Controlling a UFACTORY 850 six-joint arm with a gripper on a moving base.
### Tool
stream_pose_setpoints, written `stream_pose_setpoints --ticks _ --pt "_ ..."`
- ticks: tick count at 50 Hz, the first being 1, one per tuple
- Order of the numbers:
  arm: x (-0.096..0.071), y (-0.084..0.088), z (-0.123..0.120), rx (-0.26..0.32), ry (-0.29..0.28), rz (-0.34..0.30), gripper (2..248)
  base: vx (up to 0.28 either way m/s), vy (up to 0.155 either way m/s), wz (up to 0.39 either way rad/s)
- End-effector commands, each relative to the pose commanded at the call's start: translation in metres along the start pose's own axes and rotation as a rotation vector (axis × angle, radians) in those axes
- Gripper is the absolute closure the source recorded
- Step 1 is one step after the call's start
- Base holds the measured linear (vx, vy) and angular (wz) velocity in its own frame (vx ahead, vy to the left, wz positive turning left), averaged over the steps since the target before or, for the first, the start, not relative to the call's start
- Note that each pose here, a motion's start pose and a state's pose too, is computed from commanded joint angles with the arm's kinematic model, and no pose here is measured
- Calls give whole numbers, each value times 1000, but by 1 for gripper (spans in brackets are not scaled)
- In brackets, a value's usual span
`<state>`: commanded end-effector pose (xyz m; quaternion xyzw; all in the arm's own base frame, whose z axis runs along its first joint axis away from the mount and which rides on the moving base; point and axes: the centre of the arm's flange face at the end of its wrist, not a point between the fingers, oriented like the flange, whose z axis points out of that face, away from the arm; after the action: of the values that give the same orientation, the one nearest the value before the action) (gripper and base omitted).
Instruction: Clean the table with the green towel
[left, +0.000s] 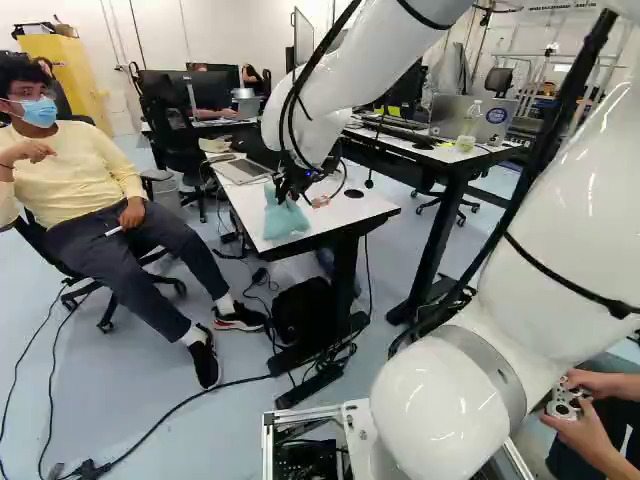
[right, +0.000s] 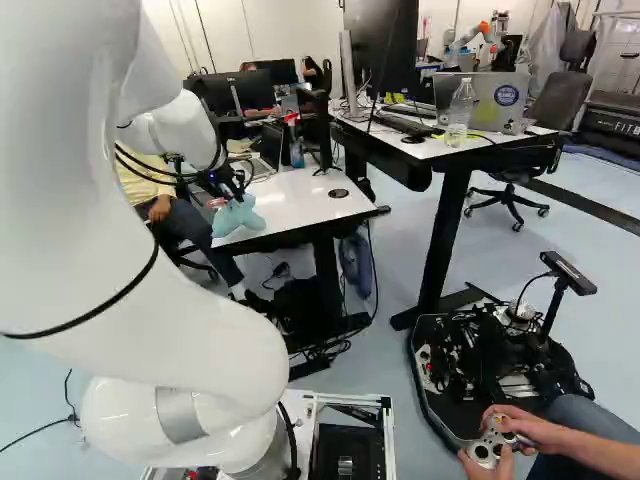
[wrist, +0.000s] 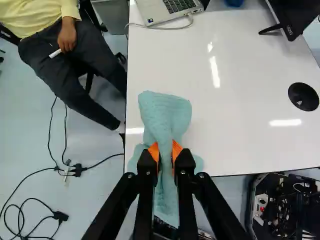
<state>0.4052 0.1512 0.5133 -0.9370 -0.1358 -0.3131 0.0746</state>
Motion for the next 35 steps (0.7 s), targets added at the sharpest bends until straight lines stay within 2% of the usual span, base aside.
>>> stream_pose_setpoints --ticks 11,35 --pt "-11 5 -8 -3 9 30 200 0 0 0" --pt "-10 6 -8 -3 9 40 200 0 0 0"
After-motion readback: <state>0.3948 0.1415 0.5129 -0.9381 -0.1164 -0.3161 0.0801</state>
